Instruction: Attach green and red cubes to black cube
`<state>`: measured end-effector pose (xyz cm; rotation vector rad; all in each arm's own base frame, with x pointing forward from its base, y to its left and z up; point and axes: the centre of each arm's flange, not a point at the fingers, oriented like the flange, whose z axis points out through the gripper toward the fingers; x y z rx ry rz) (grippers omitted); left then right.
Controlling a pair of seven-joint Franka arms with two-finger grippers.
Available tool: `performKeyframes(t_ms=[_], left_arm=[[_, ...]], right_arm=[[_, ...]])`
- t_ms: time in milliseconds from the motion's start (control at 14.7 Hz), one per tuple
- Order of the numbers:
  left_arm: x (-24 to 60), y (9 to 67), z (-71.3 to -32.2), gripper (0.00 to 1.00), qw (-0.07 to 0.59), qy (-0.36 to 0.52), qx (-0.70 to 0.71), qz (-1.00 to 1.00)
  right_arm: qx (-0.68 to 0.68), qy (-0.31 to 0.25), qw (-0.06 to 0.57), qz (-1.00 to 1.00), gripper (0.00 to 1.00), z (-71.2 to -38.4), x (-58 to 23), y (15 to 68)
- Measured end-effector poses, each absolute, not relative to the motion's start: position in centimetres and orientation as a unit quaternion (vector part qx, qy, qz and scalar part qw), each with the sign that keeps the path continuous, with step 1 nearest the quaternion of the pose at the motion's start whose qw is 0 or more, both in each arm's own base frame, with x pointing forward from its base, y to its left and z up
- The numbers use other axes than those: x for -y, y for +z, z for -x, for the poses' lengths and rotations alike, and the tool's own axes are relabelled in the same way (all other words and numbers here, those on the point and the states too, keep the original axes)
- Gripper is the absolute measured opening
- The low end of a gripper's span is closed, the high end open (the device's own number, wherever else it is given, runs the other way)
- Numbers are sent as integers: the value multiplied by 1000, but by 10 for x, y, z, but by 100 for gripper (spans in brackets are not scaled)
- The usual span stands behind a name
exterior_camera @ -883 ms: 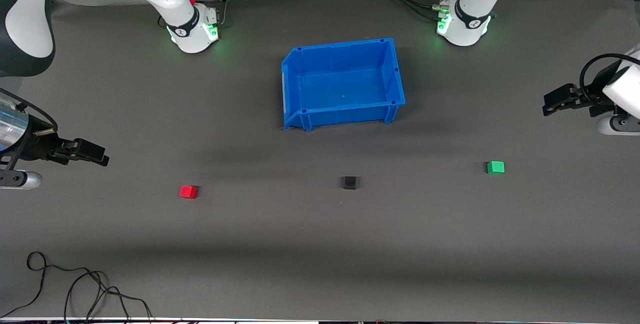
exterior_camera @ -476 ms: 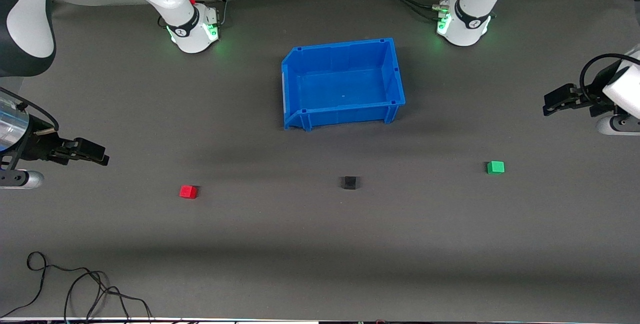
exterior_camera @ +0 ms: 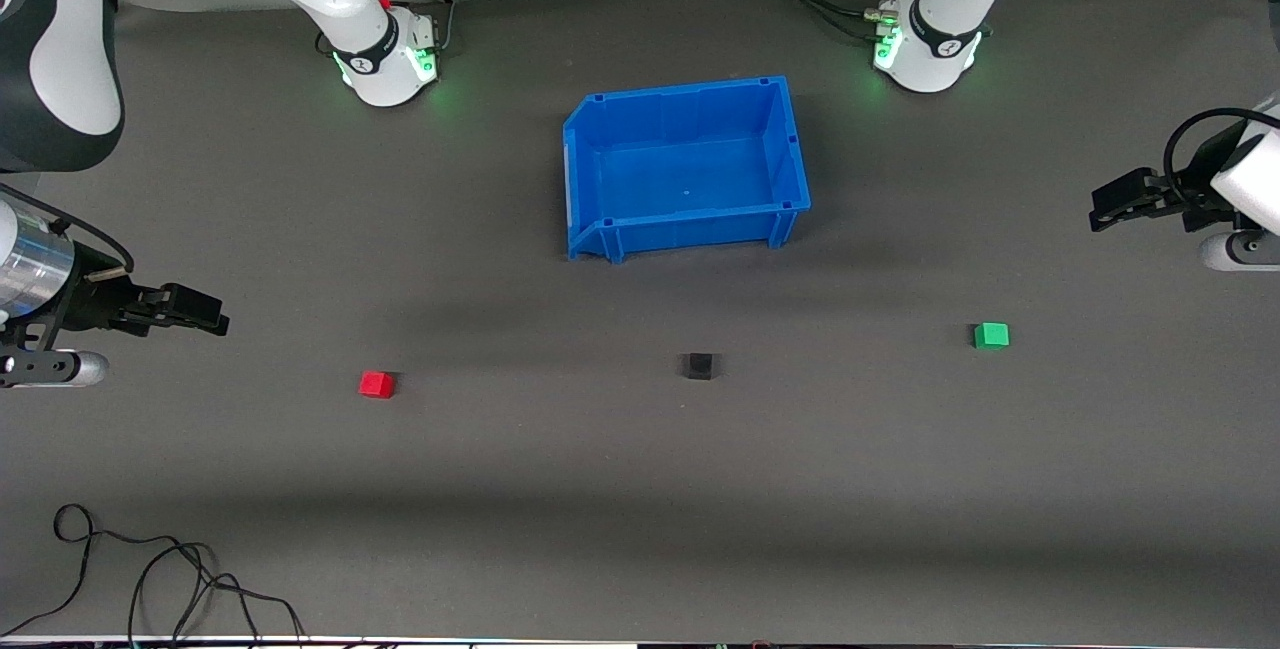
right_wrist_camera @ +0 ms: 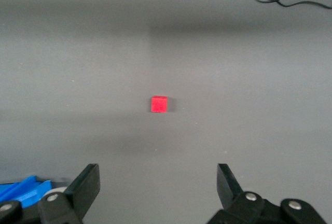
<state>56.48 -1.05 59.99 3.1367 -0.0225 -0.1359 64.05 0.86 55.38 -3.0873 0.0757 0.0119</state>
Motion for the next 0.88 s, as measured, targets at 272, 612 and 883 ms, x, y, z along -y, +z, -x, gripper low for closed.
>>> performKeyframes(t_ms=[272,612,883], left_arm=[[-10,599,-564,100,3,-47,-36,-998],[-37,598,-563,100,19,-53,-214,-975],[-44,586,-569,100,26,-65,-334,-940]], right_arm=[[-116,51,27,992,100,-630,-2,547],[-244,103,5,964,100,-619,-29,538],[-271,126,9,954,100,-624,-18,495]])
